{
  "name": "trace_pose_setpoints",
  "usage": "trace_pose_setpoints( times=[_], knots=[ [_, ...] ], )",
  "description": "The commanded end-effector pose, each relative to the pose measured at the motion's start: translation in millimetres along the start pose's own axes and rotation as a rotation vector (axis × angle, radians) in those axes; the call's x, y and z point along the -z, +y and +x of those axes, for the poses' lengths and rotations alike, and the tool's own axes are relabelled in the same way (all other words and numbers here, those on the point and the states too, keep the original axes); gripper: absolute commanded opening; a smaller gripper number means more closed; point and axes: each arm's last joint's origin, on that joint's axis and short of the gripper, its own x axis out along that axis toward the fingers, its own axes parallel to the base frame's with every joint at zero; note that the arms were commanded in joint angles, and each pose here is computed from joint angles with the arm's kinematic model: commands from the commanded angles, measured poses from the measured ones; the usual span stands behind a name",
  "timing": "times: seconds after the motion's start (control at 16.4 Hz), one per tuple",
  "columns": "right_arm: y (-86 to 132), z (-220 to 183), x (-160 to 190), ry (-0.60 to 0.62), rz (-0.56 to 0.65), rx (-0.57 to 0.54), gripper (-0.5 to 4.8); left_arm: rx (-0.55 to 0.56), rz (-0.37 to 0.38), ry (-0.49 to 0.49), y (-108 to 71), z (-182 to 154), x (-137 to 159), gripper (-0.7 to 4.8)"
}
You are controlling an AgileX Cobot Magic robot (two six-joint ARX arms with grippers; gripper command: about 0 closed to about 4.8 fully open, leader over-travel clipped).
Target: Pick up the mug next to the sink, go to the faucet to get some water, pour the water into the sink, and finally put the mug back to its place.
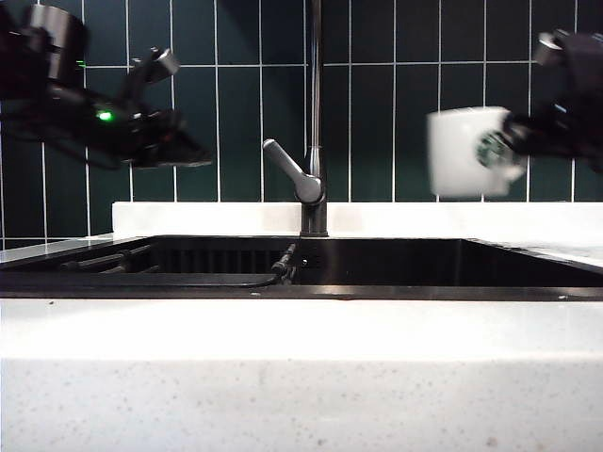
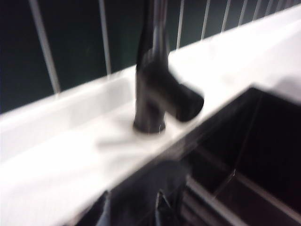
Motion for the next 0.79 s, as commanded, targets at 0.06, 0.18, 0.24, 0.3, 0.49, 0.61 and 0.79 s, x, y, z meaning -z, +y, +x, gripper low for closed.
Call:
trace_pose_setpoints(
  times=[0.06,0.18,0.24,0.3,0.49,0.61,0.79],
  knots=[
    [23,12,-27,-0.020,0.011,-0.095,-0.01,0.075,-0.026,-0.047,11.3,15,-12,1.21],
    [36,18,-42,-0.021,0.009,-0.134,-0.01,0.111,-0.022,-0.072,17.8,24,-19,1.22],
    [43,21,-49,-0.031,0.006,-0.155,-0.01,0.128,-0.027,-0.082,20.7,28,-22,1.27],
    [48,23,-57,-0.043,0.004,-0.170,-0.01,0.156,-0.026,-0.092,23.2,32,-25,1.34],
    [61,26,-74,-0.062,0.001,-0.207,-0.01,0.193,-0.048,-0.106,30.3,42,-28,1.55],
    [70,28,-84,-0.055,0.000,-0.238,-0.01,0.197,-0.056,-0.108,35.2,48,-28,1.56],
    [86,29,-100,-0.035,0.003,-0.309,-0.01,0.278,-0.088,-0.103,42.7,62,-22,1.57]
  ],
)
